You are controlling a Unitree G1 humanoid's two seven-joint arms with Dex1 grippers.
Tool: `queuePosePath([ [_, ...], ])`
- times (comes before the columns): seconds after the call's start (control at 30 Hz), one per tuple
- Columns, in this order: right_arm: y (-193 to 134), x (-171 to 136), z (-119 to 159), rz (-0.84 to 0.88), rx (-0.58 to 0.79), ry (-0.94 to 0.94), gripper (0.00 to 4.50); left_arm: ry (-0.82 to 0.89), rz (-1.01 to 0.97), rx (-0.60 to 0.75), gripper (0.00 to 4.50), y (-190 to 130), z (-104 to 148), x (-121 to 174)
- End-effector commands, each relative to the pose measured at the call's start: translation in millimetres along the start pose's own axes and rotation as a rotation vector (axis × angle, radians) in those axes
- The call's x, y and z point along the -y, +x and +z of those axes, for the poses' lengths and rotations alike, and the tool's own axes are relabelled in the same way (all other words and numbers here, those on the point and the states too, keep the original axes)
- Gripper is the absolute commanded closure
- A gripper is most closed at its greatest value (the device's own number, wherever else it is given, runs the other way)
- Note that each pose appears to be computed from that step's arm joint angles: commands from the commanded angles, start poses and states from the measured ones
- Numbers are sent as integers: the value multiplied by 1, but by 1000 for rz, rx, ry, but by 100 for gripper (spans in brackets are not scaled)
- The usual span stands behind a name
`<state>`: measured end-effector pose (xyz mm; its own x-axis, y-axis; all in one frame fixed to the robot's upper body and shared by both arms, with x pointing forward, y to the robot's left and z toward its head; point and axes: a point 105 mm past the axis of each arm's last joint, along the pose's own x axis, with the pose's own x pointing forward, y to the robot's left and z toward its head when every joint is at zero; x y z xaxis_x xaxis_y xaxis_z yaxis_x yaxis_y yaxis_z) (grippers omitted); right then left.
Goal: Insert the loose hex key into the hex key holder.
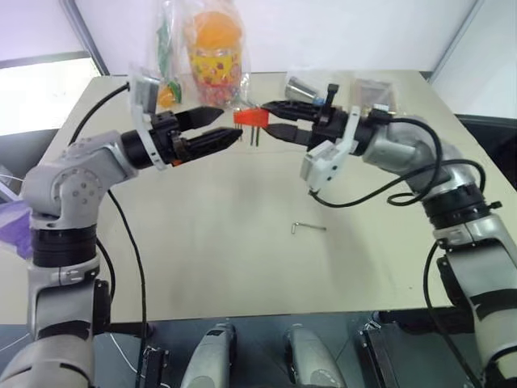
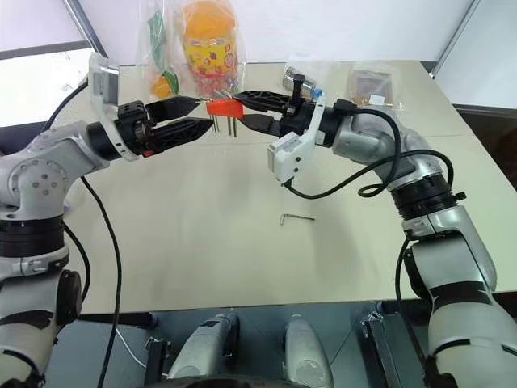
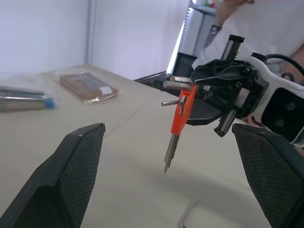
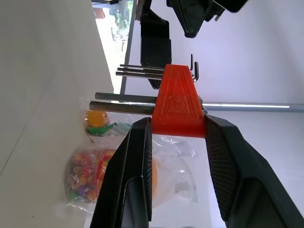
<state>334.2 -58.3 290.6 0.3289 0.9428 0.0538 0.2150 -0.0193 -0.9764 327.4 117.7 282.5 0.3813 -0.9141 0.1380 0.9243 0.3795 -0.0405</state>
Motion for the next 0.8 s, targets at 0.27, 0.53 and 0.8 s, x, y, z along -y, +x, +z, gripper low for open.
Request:
queuePosePath([
  [0.27, -2, 9, 13, 21, 60, -11, 348, 51, -83, -8, 0, 11, 4, 14],
  [0.53, 0, 6, 17, 43, 78, -5, 348, 45, -92, -2, 0, 10, 4, 16],
  [0.8, 1, 7, 19, 53, 86, -8, 348, 29, -101, -4, 87, 12, -1, 17],
])
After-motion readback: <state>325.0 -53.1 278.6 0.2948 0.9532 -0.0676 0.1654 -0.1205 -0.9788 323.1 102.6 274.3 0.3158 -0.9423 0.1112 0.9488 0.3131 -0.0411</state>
